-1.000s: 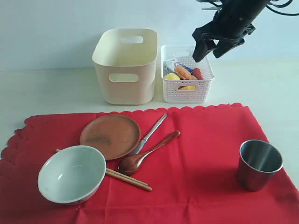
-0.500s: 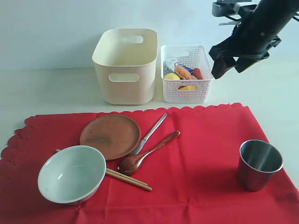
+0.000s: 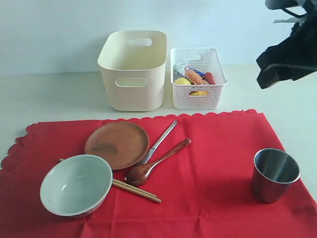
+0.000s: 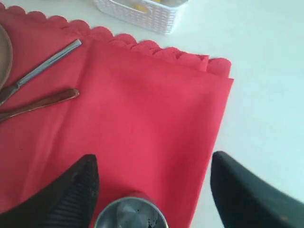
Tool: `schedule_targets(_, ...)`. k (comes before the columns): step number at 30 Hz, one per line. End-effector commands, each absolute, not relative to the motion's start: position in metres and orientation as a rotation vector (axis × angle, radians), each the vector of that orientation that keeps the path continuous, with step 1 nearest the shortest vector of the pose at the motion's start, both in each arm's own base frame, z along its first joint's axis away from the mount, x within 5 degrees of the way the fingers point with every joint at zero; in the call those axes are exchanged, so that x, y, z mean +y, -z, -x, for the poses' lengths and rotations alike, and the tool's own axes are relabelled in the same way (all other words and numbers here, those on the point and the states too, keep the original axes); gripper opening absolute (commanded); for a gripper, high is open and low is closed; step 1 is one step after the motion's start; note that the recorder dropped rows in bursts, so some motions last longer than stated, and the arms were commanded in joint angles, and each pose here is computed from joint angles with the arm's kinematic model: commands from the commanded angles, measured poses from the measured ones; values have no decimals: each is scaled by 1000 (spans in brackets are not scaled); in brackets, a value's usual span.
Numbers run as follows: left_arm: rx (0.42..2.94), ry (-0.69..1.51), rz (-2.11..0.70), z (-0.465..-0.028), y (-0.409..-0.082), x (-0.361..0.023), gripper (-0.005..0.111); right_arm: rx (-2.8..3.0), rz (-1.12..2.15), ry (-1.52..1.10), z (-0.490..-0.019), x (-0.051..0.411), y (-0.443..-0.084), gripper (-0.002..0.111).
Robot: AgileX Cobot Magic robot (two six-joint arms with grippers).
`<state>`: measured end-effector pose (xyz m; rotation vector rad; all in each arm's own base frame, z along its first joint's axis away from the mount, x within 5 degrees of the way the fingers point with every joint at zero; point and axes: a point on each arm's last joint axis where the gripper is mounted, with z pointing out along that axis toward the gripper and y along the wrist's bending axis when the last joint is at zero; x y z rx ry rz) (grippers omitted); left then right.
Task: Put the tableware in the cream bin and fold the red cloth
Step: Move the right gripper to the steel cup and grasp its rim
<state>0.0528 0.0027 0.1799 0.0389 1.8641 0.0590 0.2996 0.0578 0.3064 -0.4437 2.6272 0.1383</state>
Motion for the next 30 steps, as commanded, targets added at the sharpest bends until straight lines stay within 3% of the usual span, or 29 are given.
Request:
schedule_targets(1,1851,-62,-39,-53,-180,3,94,2588,388,-81,-269,47,-316,64)
schedule_targets(10,1851,-62,-39,-53,-180,3,94,2696,352,-149,-237,46,-279,64)
schedule_targets(18,1851,-62,-39,-53,-180,3,94,2870,372,-112,-244,44,-234,64)
schedule_targets(30,1851,-62,-39,-53,-180,3,94,2958,379,-58,-262,44,-199,64)
